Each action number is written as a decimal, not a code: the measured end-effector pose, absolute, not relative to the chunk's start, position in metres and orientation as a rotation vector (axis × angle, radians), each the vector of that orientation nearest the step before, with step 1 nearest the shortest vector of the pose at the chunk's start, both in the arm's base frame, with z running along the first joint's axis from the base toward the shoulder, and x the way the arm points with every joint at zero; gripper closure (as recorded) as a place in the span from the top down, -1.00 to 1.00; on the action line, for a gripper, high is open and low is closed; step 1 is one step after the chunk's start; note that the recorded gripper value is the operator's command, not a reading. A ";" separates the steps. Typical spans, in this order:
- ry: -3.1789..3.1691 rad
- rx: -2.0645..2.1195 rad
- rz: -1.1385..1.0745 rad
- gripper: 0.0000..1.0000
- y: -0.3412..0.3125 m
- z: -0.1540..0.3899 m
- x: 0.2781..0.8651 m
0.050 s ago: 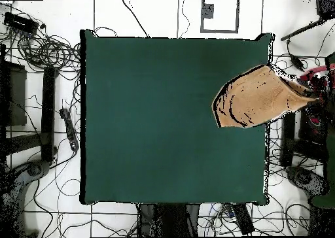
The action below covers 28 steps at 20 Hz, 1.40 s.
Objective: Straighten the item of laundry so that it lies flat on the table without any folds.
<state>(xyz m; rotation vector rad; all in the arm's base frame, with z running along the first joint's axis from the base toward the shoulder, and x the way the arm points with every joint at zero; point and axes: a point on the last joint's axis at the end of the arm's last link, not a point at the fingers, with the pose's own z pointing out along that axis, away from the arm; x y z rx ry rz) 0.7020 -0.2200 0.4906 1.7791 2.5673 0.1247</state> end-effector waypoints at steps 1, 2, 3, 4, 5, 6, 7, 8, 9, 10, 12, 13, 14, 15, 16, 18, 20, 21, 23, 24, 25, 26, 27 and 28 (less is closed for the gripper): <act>2.571 1.775 0.113 -1.00 -0.220 0.489 0.702; 2.578 1.770 0.094 -1.00 -0.220 0.485 0.703; 2.584 1.765 0.074 -1.00 -0.221 0.480 0.704; 2.588 1.764 0.065 -1.00 -0.221 0.477 0.704; 2.592 1.763 0.055 -1.00 -0.221 0.475 0.705; 2.602 1.762 0.040 -1.00 -0.222 0.468 0.706; 2.609 1.759 0.032 -1.00 -0.222 0.463 0.707; 2.613 1.755 0.027 -1.00 -0.223 0.461 0.708; 2.617 1.752 0.025 -1.00 -0.223 0.457 0.709; 2.621 1.749 0.023 -1.00 -0.223 0.454 0.710; 2.633 1.741 0.022 -1.00 -0.226 0.442 0.715; 2.636 1.736 0.024 -1.00 -0.228 0.436 0.717; 2.637 1.732 0.024 -1.00 -0.231 0.433 0.718; 2.638 1.728 0.024 -1.00 -0.233 0.429 0.719; 2.641 1.716 0.024 -1.00 -0.237 0.425 0.720; 2.650 1.688 0.020 -1.00 -0.245 0.418 0.722; 2.656 1.666 0.011 -1.00 -0.254 0.409 0.723; 2.659 1.657 0.007 -1.00 -0.257 0.406 0.724; 2.670 1.626 -0.013 -1.00 -0.269 0.395 0.726; 2.673 1.621 -0.017 -1.00 -0.272 0.393 0.726; 2.676 1.615 -0.021 -1.00 -0.276 0.390 0.727; 2.681 1.597 -0.032 -1.00 -0.284 0.384 0.732; 2.684 1.585 -0.041 -1.00 -0.288 0.381 0.735; 2.687 1.572 -0.049 -1.00 -0.292 0.378 0.737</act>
